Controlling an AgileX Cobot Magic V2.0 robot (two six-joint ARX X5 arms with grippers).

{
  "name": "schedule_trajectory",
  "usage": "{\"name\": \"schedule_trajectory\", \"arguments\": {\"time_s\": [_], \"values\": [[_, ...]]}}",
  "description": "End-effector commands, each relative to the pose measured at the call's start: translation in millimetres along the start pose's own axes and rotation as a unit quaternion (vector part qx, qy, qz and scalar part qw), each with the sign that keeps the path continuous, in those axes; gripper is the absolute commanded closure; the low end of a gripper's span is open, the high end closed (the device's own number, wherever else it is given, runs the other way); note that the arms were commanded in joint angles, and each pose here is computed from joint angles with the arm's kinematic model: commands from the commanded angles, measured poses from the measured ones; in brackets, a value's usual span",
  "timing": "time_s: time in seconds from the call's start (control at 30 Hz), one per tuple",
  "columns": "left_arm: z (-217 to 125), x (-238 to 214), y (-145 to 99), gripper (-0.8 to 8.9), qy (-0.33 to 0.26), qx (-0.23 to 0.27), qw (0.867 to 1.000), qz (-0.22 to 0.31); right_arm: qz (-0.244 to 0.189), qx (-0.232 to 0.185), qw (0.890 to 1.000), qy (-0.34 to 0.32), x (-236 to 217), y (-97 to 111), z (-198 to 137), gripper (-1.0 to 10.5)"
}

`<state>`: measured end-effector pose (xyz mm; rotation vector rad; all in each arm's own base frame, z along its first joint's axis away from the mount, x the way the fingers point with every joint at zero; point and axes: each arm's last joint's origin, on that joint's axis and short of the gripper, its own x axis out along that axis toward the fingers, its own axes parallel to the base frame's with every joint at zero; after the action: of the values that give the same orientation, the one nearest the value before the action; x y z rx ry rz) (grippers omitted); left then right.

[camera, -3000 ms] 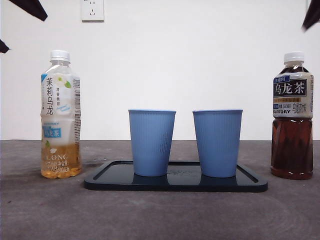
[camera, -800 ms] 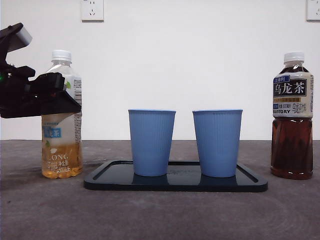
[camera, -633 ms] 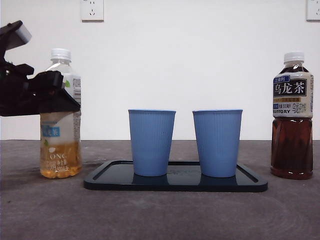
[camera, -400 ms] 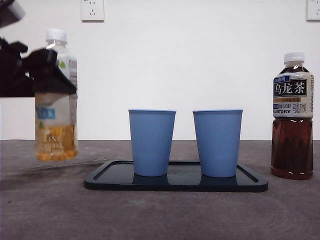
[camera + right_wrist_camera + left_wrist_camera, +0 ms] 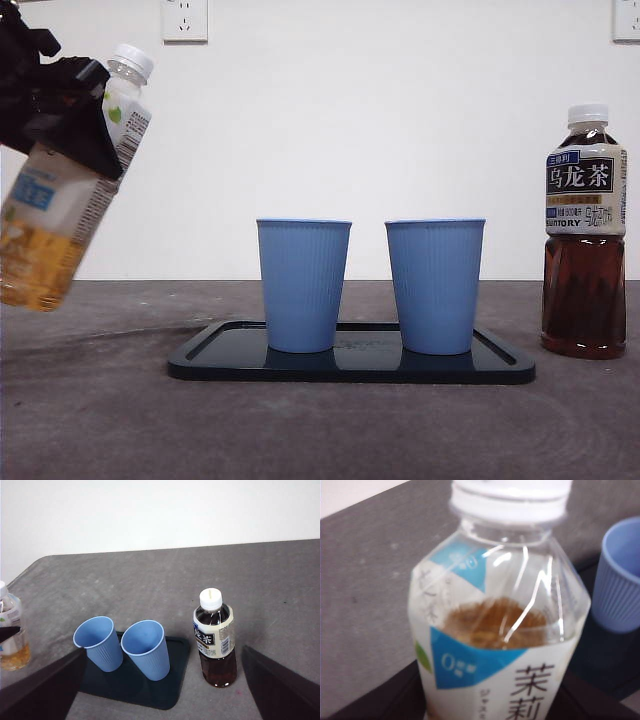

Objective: Pour the drink into the cup

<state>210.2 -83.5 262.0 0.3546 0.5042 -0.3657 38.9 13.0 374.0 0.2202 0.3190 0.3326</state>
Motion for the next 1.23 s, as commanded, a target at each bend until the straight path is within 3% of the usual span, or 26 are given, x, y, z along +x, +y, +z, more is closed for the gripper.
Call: {"name": "schedule_trajectory", "arguments": {"time_s": [0.03,0.23,0.33,0.6,0.9,0.97,1.23], "values": [[20.3,-8.9,-5.1,5.65,-0.024,0.065,0.997,0.020,0.005,-0.011,1.000,-0.016,-3.4,1.9,5.4,4.5],[32.0,-14.7,-28.3,5.66,0.001,0.170,0.983,0.073,0.005,-0.011,1.000,-0.016,-3.4,2.0,5.5,4.5],[38.5,-14.0,-38.2,5.66,0.019,0.200,0.975,0.099,0.006,-0.010,1.000,-0.016,-3.4,2.0,5.4,4.5],[56.4,-0.1,-57.2,5.66,0.077,0.251,0.956,0.132,0.021,-0.007,1.000,-0.012,-3.5,2.9,5.2,4.5],[80.4,23.5,-75.7,5.66,0.123,0.299,0.937,0.128,0.021,-0.007,1.000,-0.011,-3.5,2.9,5.1,4.5],[81.5,29.7,-80.6,5.67,0.137,0.314,0.931,0.129,0.021,-0.007,1.000,-0.011,-3.4,2.8,5.0,4.5],[72.3,51.3,-102.1,5.67,0.188,0.398,0.880,0.177,0.021,-0.007,1.000,-0.011,-3.5,2.8,5.0,4.5]]}}
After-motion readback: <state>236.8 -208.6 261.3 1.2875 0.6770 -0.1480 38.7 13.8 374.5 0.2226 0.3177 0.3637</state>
